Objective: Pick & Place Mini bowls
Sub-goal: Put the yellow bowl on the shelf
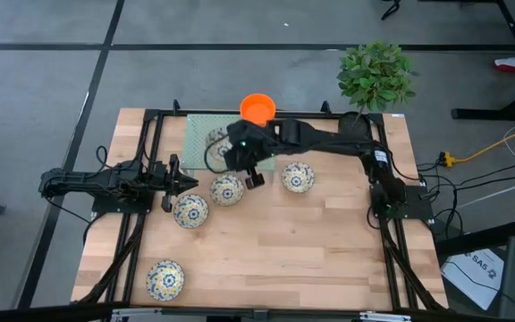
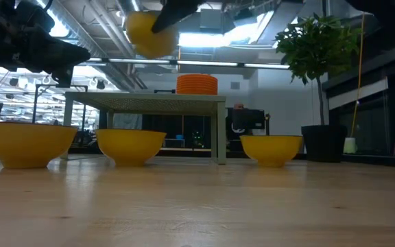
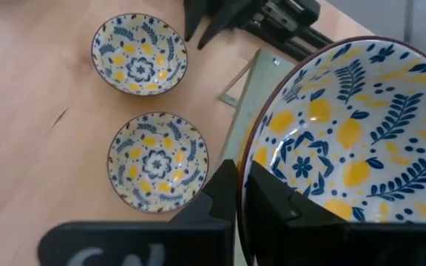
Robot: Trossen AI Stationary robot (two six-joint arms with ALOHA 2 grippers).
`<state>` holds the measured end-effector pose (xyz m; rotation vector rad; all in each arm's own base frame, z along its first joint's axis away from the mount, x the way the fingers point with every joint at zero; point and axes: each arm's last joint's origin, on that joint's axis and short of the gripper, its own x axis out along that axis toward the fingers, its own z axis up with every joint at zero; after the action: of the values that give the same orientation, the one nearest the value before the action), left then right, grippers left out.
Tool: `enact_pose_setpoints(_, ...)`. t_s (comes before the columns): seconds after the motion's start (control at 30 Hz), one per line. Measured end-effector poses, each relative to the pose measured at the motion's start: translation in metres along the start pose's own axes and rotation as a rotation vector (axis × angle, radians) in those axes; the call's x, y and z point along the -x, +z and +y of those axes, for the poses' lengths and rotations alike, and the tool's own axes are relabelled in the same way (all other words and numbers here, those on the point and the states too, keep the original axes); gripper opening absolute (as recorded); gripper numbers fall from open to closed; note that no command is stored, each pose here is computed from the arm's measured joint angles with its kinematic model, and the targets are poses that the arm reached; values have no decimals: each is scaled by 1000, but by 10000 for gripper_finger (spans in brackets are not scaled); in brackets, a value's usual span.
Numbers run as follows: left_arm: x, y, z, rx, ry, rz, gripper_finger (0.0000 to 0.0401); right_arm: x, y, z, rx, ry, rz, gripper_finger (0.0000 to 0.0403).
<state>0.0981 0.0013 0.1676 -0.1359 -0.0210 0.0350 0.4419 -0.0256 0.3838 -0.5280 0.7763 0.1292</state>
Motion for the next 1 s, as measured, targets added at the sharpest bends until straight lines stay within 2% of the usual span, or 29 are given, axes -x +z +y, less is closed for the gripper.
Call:
enact_pose_setpoints(0.1,0,0,0,0,0,0,38,-9,-6,-8,-18,34,-20,22)
enact_pose_setpoints(0.3,0,0,0,0,0,0,38,-25,-11,-18,-29,20,-38,21)
enact_pose_setpoints(0.67,0,-1,0,0,2,7,38,-74,-35,-26,-44,50,56,22)
enact_pose_setpoints(1.0,0,-1,0,0,2,6,38,-79,-41,-32,-8,-12,103,33)
